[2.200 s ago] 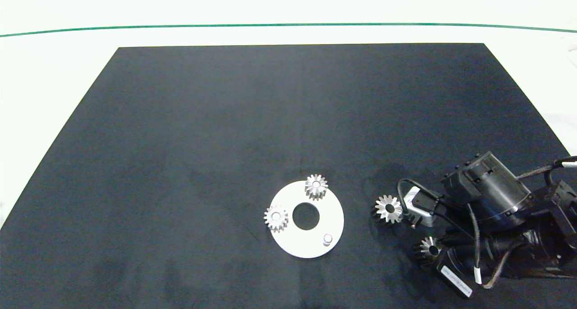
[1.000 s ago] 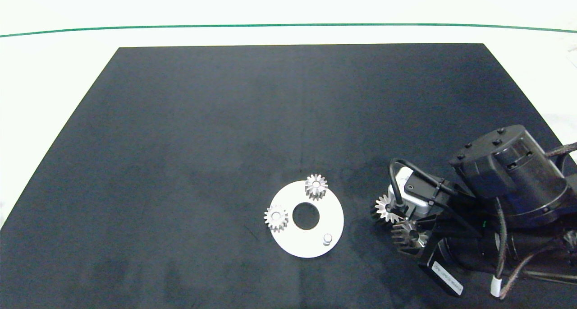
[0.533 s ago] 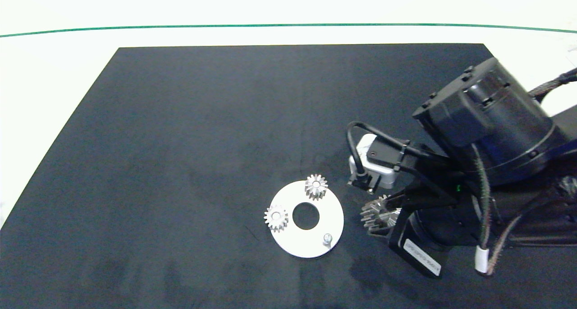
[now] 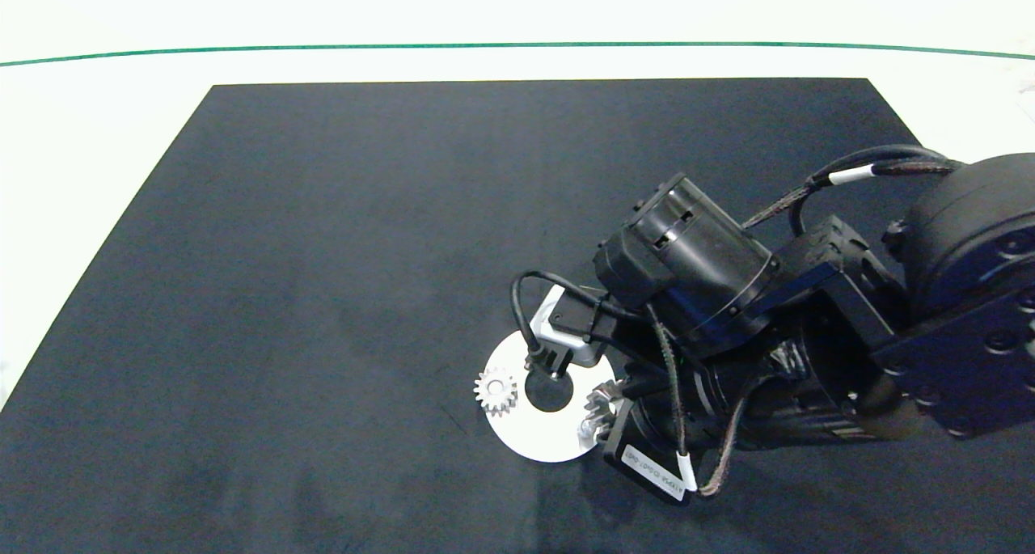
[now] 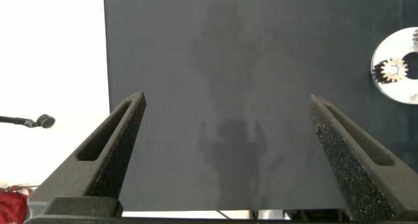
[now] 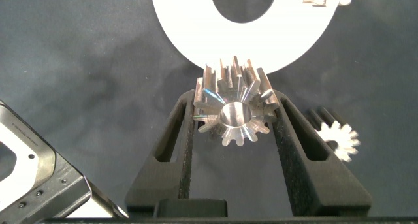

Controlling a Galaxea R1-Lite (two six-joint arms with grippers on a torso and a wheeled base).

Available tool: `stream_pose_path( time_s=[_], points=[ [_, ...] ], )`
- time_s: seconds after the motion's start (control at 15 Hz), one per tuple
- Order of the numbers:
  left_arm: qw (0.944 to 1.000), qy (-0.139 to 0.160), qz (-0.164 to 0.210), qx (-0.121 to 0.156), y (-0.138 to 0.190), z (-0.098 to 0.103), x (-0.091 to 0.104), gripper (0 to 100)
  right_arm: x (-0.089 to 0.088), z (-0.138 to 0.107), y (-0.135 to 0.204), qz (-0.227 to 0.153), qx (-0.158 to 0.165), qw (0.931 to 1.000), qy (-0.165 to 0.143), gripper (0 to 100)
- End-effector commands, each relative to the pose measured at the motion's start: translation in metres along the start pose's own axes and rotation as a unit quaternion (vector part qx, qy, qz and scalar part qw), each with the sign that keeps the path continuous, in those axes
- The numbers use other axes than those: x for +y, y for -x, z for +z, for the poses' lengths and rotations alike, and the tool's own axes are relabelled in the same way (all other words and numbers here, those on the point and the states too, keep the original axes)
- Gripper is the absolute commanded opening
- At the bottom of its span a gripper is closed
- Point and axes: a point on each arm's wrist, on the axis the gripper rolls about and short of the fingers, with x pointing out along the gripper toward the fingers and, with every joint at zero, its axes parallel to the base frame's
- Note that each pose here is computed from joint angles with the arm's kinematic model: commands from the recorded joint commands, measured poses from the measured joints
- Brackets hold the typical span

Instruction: Remove an incorrectly installed larger gear and replace it with the correct smaller gear

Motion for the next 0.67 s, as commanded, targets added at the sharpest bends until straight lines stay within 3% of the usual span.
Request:
stream_pose_path(
  time_s=[0.07, 0.67],
  points=[
    [1.0000, -0.001, -0.001, 0.004, -0.001, 0.000, 0.000, 100, 0.005, 0.004, -0.011, 0.005, 0.012, 0.9999, 0.007, 28],
    [1.0000, -0.001, -0.001, 0.004, -0.001, -0.001, 0.000, 100, 0.007, 0.007, -0.025, 0.007, 0.026, 0.9996, 0.006, 28]
  ],
)
